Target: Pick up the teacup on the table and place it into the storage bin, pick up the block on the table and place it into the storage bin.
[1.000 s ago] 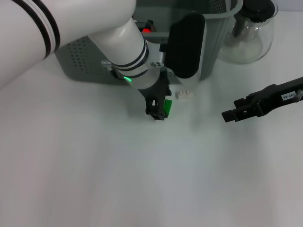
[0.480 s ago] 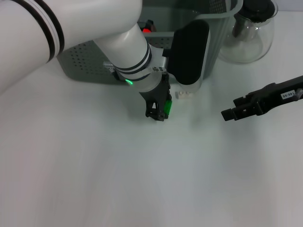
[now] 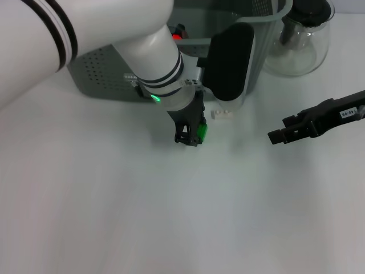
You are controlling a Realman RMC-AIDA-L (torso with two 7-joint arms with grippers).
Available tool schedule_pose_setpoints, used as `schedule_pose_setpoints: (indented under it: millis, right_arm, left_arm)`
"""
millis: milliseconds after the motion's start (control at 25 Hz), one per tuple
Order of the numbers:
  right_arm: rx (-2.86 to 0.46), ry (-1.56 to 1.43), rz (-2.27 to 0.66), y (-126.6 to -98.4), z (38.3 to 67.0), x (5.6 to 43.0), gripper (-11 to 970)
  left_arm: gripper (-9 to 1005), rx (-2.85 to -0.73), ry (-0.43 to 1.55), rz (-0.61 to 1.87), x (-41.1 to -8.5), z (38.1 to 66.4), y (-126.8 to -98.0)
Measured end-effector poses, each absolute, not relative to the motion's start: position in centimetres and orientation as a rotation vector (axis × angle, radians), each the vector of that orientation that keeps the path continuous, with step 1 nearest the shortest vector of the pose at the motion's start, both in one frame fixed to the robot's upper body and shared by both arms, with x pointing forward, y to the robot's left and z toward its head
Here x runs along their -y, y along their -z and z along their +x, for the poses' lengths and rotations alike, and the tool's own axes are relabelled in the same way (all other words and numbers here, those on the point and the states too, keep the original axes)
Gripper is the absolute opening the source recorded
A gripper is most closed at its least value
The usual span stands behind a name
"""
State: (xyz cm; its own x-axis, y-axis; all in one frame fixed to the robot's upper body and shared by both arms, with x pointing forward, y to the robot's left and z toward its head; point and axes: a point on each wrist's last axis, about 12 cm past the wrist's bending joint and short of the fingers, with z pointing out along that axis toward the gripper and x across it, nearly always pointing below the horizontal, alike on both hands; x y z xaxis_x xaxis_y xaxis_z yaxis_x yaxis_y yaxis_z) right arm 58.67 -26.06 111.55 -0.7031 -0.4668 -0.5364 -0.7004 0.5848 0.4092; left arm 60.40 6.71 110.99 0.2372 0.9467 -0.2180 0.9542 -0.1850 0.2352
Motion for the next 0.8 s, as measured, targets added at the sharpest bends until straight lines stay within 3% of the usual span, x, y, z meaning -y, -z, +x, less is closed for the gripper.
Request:
schedule_pose_setpoints:
  millis: [360,560,800]
  right_arm:
    - [-2.441,-0.866,-0.941,-111.7,58.7,26.1,744]
    - [-2.436,-0.870,-0.933,-111.9,58.8,26.1,745]
    - [-2.434,-0.872,-0.936,-112.0,59.0,26.0,745]
  left_arm:
    - [382,-1.912,0.282,2.005,-9.3,59.8,-113.9]
    - [392,-2.057,0.552,1.616,-13.5,60.2,-116.8]
    - [404,-1.982,0.860,1.224,-19.3,60.2,-122.2]
